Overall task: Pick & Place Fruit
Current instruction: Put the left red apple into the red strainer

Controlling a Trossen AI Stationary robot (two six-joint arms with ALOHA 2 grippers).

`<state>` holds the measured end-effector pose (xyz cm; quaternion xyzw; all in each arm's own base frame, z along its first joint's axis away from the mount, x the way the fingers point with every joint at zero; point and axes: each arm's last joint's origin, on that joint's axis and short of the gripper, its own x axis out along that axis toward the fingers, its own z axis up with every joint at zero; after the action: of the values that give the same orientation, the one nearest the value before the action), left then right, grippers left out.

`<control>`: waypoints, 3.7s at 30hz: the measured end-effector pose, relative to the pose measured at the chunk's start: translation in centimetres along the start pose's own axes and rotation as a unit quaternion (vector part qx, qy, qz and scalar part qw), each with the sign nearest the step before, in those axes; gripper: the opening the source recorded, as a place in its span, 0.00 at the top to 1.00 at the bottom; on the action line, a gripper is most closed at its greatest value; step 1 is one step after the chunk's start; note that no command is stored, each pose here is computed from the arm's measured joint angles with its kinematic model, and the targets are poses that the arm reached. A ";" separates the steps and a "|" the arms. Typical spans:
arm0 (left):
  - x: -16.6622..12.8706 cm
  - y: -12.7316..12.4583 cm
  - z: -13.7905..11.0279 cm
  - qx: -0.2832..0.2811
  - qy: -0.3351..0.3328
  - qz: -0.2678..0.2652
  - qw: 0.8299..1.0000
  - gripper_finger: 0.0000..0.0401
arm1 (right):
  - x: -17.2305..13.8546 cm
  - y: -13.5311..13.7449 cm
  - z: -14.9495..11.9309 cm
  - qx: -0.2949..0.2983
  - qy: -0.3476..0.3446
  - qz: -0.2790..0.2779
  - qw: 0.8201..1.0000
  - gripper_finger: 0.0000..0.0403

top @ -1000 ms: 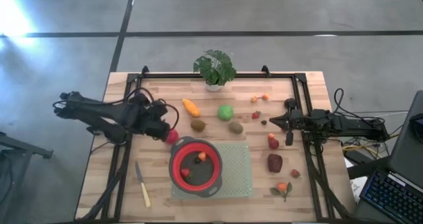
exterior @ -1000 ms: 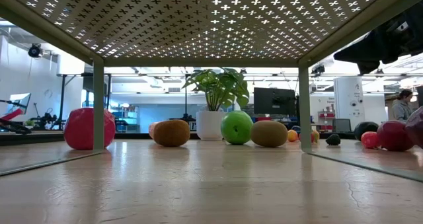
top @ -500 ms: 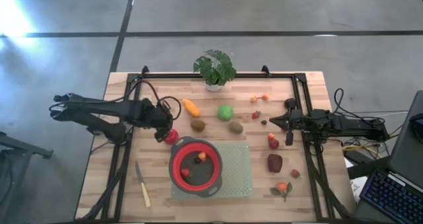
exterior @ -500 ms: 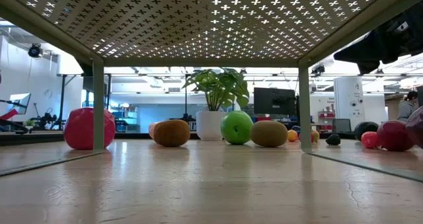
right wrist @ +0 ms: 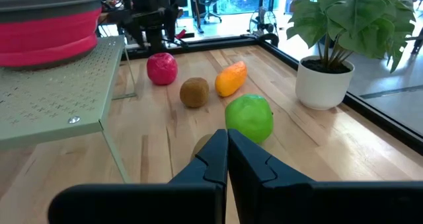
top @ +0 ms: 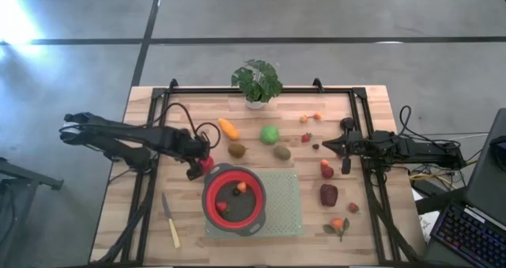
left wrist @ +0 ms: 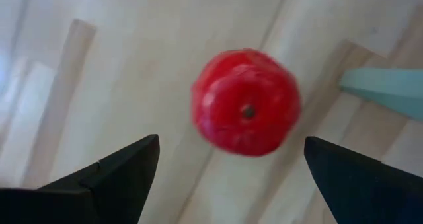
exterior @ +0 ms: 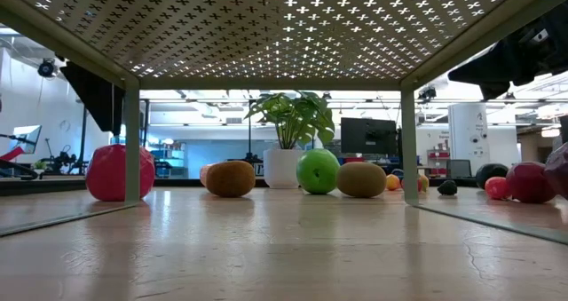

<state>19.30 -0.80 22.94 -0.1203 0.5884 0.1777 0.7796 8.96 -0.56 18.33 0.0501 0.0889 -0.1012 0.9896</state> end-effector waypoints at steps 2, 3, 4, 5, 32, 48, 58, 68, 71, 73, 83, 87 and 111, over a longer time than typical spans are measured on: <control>0.2 -0.1 0.0 0.000 -0.004 -0.005 1.000 0.05 | 0.0 0.0 0.0 0.000 0.000 0.000 1.000 0.98; 0.3 -0.1 0.0 0.000 -0.005 -0.006 1.000 0.05 | 0.0 0.0 0.0 0.000 0.000 0.000 1.000 0.98; 0.5 -0.1 -0.1 0.000 -0.006 -0.006 1.000 0.05 | 0.0 0.0 0.0 0.000 0.000 0.000 1.000 0.98; 0.6 -0.1 -0.1 0.000 -0.009 -0.008 1.000 0.05 | 0.0 0.0 0.0 0.000 0.000 0.000 1.000 0.98; 5.7 -0.2 -1.7 0.023 -0.071 -0.030 0.997 0.05 | 0.0 0.0 0.0 0.000 0.000 0.000 1.000 0.98; 6.0 -0.1 -1.9 0.030 -0.076 -0.033 0.996 0.18 | 0.0 0.0 0.0 0.000 0.000 0.000 1.000 0.98; -0.2 0.4 -0.3 0.002 -0.063 0.011 0.998 0.18 | 0.0 0.0 0.0 0.000 0.000 0.000 1.000 0.98; -10.6 0.9 2.3 -0.049 -0.157 -0.038 0.986 0.18 | 0.0 0.0 0.0 0.000 0.000 0.000 1.000 0.98; -13.4 1.1 2.7 -0.055 -0.199 -0.061 0.977 0.18 | 0.0 0.0 0.0 0.000 0.000 0.000 1.000 0.98; -14.9 1.2 3.0 -0.055 -0.223 -0.072 0.971 0.18 | 0.0 0.0 0.0 0.000 0.000 0.000 1.000 0.98; -17.2 -0.4 3.5 -0.025 -0.273 -0.162 0.948 0.18 | 0.0 0.0 0.0 0.000 0.000 0.000 1.000 0.98; -16.8 -2.3 3.7 0.008 -0.268 -0.188 0.945 0.18 | 0.0 0.0 0.0 0.000 0.000 0.000 1.000 0.98; -12.3 -11.5 4.6 0.127 -0.215 -0.210 0.945 0.18 | 0.0 0.0 0.0 0.000 0.000 0.000 1.000 0.98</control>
<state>25.13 -11.09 35.77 -0.0998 0.3858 -0.0442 0.9161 8.96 -0.56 18.33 0.0501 0.0889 -0.1011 0.9896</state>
